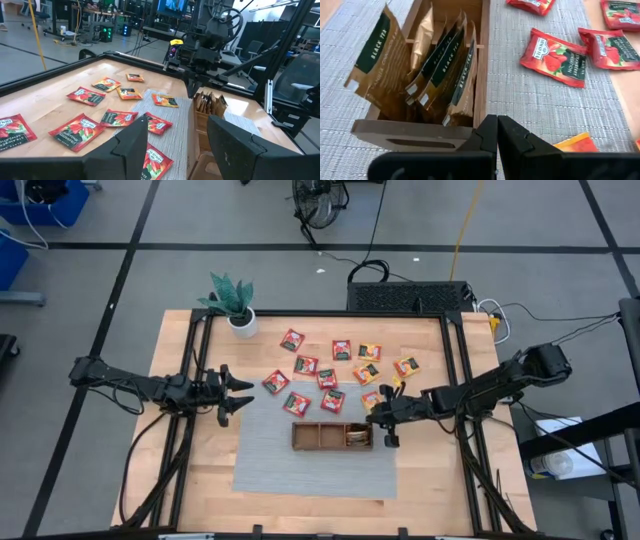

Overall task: Pick & Place Tea
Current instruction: Adjust the wood organizer, then put the yellow tea bag into the middle compartment of the wood organizer

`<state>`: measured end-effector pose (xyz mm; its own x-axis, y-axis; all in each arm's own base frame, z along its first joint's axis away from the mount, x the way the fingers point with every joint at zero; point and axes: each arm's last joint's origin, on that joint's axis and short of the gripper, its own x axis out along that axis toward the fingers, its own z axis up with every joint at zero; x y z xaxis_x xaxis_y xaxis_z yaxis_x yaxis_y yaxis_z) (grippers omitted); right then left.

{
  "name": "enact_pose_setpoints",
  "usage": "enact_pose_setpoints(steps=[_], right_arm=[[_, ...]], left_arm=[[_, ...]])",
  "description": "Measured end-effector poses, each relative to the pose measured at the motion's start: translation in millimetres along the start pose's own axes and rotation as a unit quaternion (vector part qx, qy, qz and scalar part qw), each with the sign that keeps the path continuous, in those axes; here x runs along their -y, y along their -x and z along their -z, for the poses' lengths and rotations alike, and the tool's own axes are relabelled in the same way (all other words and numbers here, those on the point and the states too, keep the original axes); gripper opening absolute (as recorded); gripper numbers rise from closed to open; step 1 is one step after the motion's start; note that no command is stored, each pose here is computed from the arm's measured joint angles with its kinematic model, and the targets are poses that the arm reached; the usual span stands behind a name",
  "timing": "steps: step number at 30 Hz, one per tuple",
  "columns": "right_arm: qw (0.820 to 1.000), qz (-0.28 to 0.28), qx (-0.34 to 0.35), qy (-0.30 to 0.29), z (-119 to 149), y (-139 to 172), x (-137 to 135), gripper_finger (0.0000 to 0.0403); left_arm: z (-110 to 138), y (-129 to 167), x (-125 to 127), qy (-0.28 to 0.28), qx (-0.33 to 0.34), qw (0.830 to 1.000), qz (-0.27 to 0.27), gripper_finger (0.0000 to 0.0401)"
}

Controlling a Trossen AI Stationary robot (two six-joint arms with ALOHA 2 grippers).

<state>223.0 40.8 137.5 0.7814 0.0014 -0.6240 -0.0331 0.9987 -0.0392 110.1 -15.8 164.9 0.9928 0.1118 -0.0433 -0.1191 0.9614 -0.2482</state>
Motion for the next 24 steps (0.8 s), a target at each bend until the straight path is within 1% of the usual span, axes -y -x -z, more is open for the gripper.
enact_pose_setpoints(steps=[4,7,9,11,13,15,18,21,22,24], right_arm=[[0.998,0.063,0.001,0.015,0,1,3,0.0000],[0.995,0.098,0.005,0.018,-1,4,6,0.0000],[0.991,0.130,0.015,0.017,-3,7,8,0.0001],[0.987,0.160,0.014,0.031,-5,11,11,0.0009],[0.982,0.183,0.006,0.036,-5,16,17,0.0027],[0.976,0.215,-0.005,0.025,-5,23,26,0.0051],[0.964,0.263,-0.042,-0.018,-8,35,45,0.0092],[0.944,0.305,-0.104,-0.063,-12,47,70,0.0135],[0.938,0.314,-0.123,-0.076,-13,50,77,0.0149],[0.932,0.311,-0.149,-0.109,-16,56,93,0.0176]], left_arm=[[0,0,0,0.000,0.000,1.000,0.000,0.0205],[0,0,0,0.000,0.000,1.000,0.000,0.0205],[0,0,0,0.000,0.000,1.000,0.000,0.0205],[0,0,0,0.000,0.000,1.000,0.000,0.0205],[0,0,0,0.000,0.000,1.000,0.000,0.0205],[0,0,0,0.000,0.000,1.000,0.000,0.0205],[0,0,0,0.000,0.000,1.000,0.000,0.0205],[0,0,0,0.000,0.000,1.000,0.000,0.0205],[0,0,0,0.000,0.000,1.000,0.000,0.0205],[0,0,0,0.000,0.000,1.000,0.000,0.0205]])
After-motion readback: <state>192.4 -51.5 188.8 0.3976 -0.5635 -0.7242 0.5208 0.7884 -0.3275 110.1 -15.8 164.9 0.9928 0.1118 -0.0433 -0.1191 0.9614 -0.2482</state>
